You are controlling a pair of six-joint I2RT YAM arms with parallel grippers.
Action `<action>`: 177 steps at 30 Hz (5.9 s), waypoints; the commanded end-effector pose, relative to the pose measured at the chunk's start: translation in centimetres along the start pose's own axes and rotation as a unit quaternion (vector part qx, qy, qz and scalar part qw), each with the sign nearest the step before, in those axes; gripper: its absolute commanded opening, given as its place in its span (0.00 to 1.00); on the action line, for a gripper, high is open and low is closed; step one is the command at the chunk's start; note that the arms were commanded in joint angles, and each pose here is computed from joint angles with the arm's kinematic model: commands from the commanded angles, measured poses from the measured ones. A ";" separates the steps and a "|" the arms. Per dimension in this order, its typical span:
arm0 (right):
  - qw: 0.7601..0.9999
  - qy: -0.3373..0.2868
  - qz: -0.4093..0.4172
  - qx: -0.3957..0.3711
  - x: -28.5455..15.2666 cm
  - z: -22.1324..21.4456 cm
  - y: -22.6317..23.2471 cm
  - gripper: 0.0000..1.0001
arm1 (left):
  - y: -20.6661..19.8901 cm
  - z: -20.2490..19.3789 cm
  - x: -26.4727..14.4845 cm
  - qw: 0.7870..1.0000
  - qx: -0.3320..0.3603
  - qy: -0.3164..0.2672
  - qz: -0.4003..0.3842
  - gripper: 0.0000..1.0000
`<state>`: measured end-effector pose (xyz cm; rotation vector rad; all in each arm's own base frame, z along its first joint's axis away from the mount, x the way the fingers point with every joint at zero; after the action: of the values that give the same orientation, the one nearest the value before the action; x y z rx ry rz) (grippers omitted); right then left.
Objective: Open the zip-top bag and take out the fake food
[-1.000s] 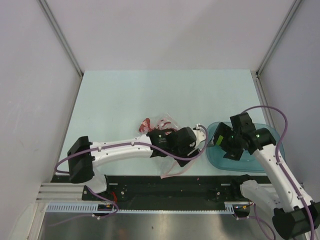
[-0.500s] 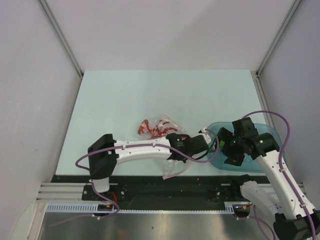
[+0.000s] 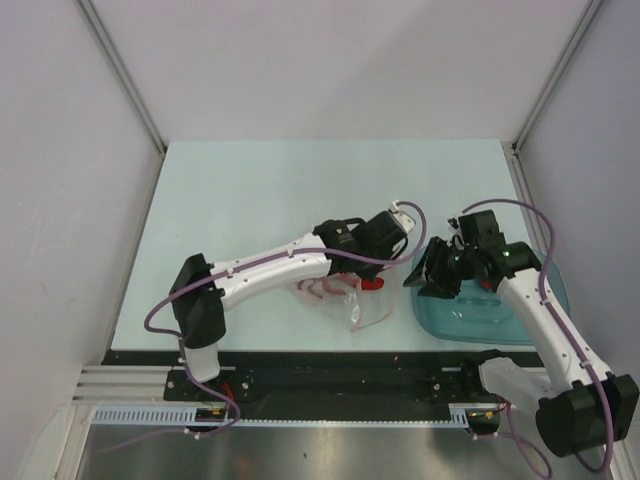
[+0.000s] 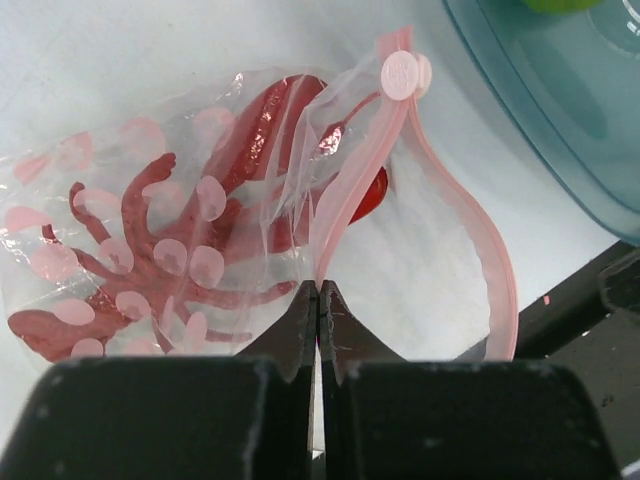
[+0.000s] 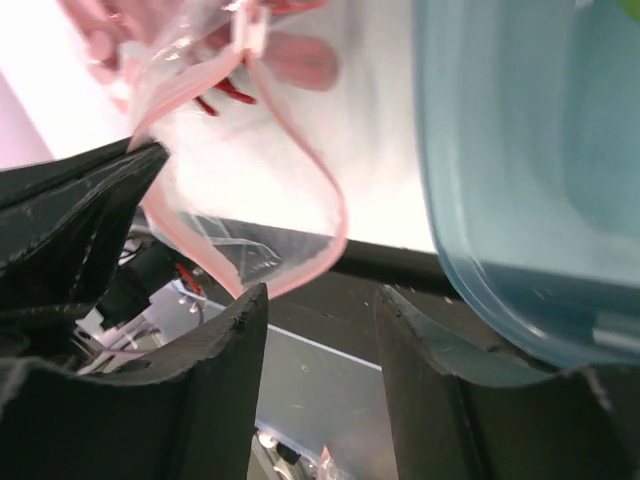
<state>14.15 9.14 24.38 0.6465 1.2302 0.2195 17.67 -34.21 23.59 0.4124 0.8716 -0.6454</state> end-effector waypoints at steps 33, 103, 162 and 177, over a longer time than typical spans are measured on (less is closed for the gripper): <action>0.997 0.077 0.006 -0.027 15.3 13.5 3.3 0.42 | 5.5 10.8 4.2 0.979 -0.073 -0.101 -0.161 0.00; 0.994 0.076 0.076 -0.002 22.4 18.3 6.0 0.53 | 19.8 1.6 13.7 0.962 -0.268 0.031 -0.042 0.24; 0.971 0.106 0.202 -0.074 19.0 15.7 6.3 0.00 | 23.8 -8.6 8.0 0.901 -0.376 0.062 -0.209 0.67; 0.970 0.081 0.198 -0.112 16.8 15.3 5.1 0.00 | 25.8 -8.9 8.2 0.911 -0.399 0.054 -0.085 0.00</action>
<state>35.36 17.46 12.96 0.7077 1.3295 0.6773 32.74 -13.42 12.53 -0.3948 1.2728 -0.4204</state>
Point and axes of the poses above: each gripper's point midway between its finger pads, its own x axis out along the fingers, its own y axis along the line the jaws close on, z = x × y, the point moved 10 cm from there along -x, back along the fingers, and after that the axes turned 2 degrees about -x, right-handed, at the moved point
